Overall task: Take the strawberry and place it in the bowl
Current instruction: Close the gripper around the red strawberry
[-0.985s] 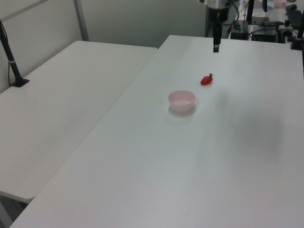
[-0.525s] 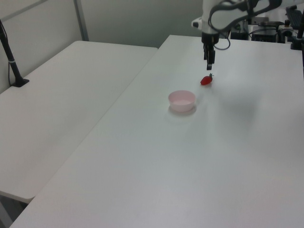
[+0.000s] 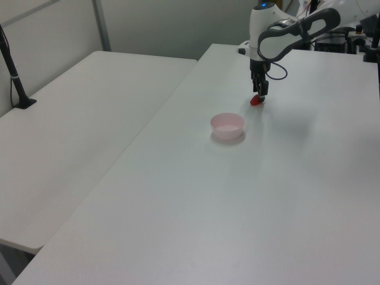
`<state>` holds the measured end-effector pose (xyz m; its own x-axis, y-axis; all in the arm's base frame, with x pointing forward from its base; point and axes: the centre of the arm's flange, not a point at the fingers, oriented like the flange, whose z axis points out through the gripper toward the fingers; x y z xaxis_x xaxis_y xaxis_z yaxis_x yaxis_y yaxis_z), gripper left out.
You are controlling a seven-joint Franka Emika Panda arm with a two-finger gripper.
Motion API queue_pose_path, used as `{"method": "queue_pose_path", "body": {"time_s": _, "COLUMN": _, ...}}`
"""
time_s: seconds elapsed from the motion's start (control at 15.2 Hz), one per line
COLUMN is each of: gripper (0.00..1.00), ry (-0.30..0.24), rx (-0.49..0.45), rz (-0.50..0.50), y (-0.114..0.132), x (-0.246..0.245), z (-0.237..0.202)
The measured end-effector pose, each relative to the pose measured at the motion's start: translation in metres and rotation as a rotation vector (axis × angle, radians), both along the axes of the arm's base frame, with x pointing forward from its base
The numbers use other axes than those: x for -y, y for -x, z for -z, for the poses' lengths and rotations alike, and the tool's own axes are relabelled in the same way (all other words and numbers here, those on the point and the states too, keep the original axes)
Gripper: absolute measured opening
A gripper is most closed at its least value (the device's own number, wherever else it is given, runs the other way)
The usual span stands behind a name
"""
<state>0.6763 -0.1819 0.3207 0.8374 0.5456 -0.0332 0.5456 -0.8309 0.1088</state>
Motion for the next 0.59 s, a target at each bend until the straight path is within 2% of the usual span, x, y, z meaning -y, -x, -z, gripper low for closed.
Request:
{"method": "queue_pose_path", "body": {"time_s": 0.07, "gripper": 0.74, "ry": 0.0, "rx": -0.001, "rz": -0.003, "y": 0.0, "x": -0.002, "z": 0.0}}
{"method": "queue_pose_path", "body": {"time_s": 0.13, "gripper": 0.67, "ry": -0.001, "rx": -0.001, "rz": -0.005, "y": -0.001, "x": -0.003, "z": 0.001}}
{"method": "queue_pose_path", "body": {"time_s": 0.2, "gripper": 0.67, "ry": -0.001, "rx": -0.001, "rz": -0.006, "y": -0.001, "x": -0.004, "z": 0.001}}
{"method": "queue_pose_path", "body": {"time_s": 0.26, "gripper": 0.55, "ry": -0.003, "rx": -0.006, "rz": -0.006, "y": 0.0, "x": -0.004, "z": 0.004}}
{"method": "queue_pose_path", "body": {"time_s": 0.53, "gripper": 0.49, "ry": -0.006, "rx": -0.015, "rz": -0.018, "y": -0.001, "x": -0.012, "z": 0.009}}
{"method": "queue_pose_path", "body": {"time_s": 0.59, "gripper": 0.44, "ry": -0.006, "rx": -0.014, "rz": -0.021, "y": -0.002, "x": -0.014, "z": 0.009}}
